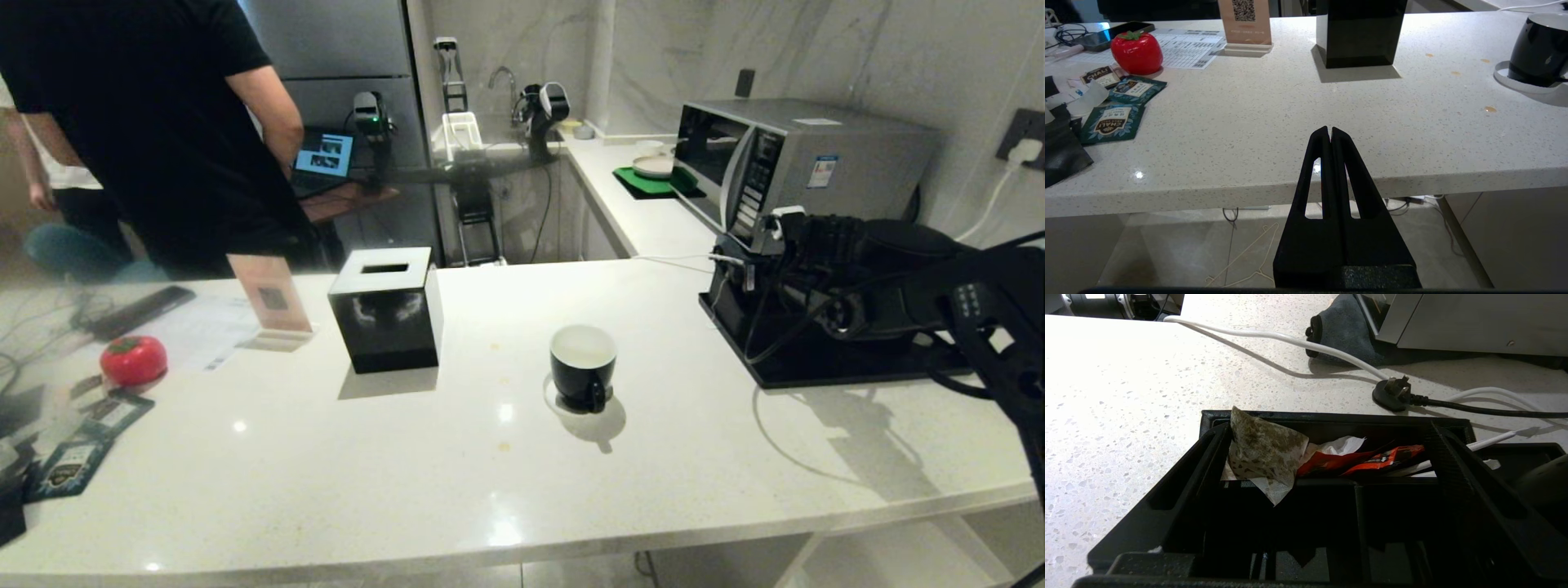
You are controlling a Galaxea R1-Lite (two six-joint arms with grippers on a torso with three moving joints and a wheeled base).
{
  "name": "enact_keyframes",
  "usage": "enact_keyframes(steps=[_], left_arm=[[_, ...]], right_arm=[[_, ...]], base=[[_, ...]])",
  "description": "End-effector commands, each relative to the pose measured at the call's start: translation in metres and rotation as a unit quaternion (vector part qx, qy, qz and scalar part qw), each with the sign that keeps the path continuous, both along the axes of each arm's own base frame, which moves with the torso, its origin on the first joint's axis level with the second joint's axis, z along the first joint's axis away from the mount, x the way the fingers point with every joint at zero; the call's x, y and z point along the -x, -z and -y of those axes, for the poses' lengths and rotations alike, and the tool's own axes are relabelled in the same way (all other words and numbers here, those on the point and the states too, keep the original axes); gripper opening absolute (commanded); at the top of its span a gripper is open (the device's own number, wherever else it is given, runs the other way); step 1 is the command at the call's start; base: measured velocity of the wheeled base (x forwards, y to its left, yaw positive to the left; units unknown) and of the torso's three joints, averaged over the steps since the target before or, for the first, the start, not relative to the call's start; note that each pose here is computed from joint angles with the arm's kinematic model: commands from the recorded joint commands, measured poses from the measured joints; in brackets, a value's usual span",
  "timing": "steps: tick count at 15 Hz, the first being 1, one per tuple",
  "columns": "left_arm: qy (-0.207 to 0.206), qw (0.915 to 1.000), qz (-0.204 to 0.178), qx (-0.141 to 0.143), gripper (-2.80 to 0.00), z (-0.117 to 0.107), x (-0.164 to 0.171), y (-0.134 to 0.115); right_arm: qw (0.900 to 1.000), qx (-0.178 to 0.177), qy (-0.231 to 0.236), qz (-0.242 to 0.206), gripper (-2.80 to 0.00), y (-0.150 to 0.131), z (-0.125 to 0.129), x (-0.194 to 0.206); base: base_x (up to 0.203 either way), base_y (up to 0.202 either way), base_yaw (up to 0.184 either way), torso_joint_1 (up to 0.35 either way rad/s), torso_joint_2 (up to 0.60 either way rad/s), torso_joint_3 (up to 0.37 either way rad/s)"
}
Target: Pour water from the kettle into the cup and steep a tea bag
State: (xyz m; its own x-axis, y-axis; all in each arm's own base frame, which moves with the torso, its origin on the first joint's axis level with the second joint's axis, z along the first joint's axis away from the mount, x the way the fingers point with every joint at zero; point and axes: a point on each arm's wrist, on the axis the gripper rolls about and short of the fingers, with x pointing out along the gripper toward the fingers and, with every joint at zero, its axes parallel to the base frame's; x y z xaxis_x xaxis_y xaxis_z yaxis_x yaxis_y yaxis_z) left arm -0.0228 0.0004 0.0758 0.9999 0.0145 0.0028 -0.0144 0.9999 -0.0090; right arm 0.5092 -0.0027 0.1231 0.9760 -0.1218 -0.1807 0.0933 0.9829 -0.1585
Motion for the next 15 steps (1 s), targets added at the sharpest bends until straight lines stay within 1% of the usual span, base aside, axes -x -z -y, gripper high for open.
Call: enact_keyframes(steps=[1,8,10,15], left_arm=[[0.000,1.0000,-0.001,0.000,-2.80,0.0000,-0.0001,-0.0001],[0.000,1.0000,-0.001,0.000,-2.80,0.0000,-0.0001,-0.0001],[0.000,1.0000,-0.001,0.000,-2.80,0.0000,-0.0001,-0.0001],[0.000,1.0000,-0.001,0.000,-2.80,0.0000,-0.0001,-0.0001]], right_arm=[[1.000,0.000,-0.001,0.002,0.00,0.0004,-0.0010,-0.0005],[1.000,-0.001,-0.003,-0.002,0.00,0.0060,-0.0031,-0.0025],[1.000,-0.001,-0.003,0.009,0.00,0.0046,-0.0031,-0.0036],[1.000,-0.001,-0.003,0.010,0.00,0.0055,-0.0039,-0.0040]], base=[[0.000,0.000,0.000,0.000,0.00,0.000],[0.000,0.000,0.000,0.000,0.00,0.000],[0.000,0.000,0.000,0.000,0.00,0.000],[0.000,0.000,0.000,0.000,0.00,0.000]])
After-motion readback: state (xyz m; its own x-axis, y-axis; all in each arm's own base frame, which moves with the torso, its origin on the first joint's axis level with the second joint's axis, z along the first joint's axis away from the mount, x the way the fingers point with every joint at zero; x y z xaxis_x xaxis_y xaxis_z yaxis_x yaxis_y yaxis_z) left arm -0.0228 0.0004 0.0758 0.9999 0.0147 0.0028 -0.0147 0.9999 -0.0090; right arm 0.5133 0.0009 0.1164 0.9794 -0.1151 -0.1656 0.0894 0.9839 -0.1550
